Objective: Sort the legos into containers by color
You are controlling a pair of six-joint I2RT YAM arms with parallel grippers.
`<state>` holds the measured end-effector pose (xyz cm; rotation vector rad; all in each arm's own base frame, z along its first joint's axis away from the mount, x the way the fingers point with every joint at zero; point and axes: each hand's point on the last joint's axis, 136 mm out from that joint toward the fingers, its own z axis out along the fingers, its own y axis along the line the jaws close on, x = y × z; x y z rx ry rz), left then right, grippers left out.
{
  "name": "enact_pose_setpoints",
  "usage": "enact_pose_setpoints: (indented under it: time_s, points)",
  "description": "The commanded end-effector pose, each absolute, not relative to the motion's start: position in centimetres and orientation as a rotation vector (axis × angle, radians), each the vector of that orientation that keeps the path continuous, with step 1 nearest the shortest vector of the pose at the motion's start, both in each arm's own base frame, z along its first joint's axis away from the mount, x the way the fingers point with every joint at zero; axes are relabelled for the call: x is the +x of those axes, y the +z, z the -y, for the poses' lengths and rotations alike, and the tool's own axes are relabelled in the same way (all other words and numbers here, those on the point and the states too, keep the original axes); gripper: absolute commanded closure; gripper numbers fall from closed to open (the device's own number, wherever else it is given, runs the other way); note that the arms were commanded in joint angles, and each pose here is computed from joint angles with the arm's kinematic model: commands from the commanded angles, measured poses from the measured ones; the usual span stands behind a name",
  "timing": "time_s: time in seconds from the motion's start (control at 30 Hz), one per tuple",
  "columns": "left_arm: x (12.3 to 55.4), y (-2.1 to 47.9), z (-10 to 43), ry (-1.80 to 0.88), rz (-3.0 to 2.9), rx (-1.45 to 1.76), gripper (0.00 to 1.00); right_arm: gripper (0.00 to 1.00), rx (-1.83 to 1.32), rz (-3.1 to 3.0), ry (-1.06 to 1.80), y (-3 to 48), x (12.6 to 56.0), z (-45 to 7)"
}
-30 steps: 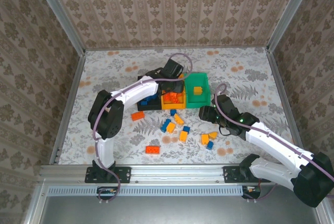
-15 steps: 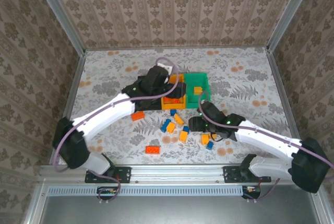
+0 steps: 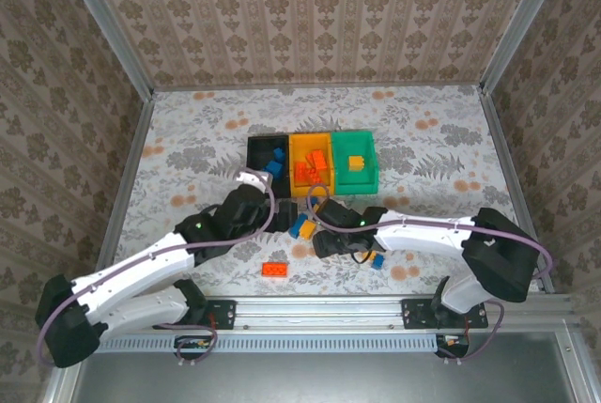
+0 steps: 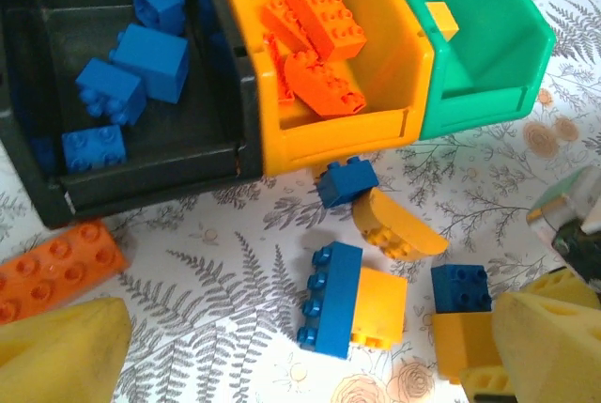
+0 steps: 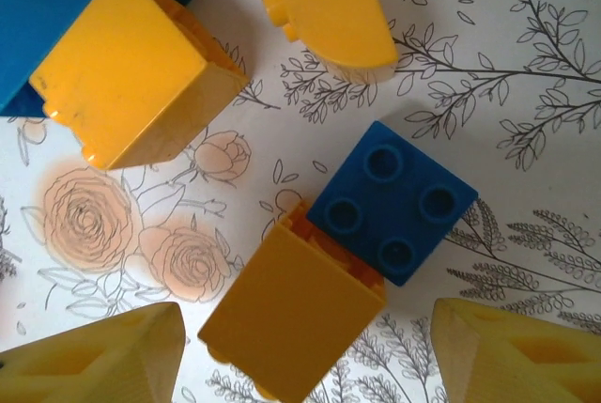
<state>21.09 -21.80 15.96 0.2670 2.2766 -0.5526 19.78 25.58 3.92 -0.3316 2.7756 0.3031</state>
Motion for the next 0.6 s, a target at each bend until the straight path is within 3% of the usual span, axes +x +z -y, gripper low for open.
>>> enact_pose_setpoints:
  time_s: [0.0, 0.17, 0.57]
  points:
    - [20.7, 15.3, 20.2, -0.534, -2.278, 0.172, 0.0, 0.29, -0.295, -2.775, 0.291, 4.0, 20.5, -26.4]
    - [19.9, 14.0, 18.4, -0.5, -2.299, 0.125, 0.0, 0.37, -0.278, -2.819, 0.187, 2.8, 20.4, -25.3]
    - [18.9, 12.8, 16.2, -0.476, -2.312, 0.083, 0.0, 0.74, -0.25, -2.827, 0.136, 3.3, 19.3, -22.2]
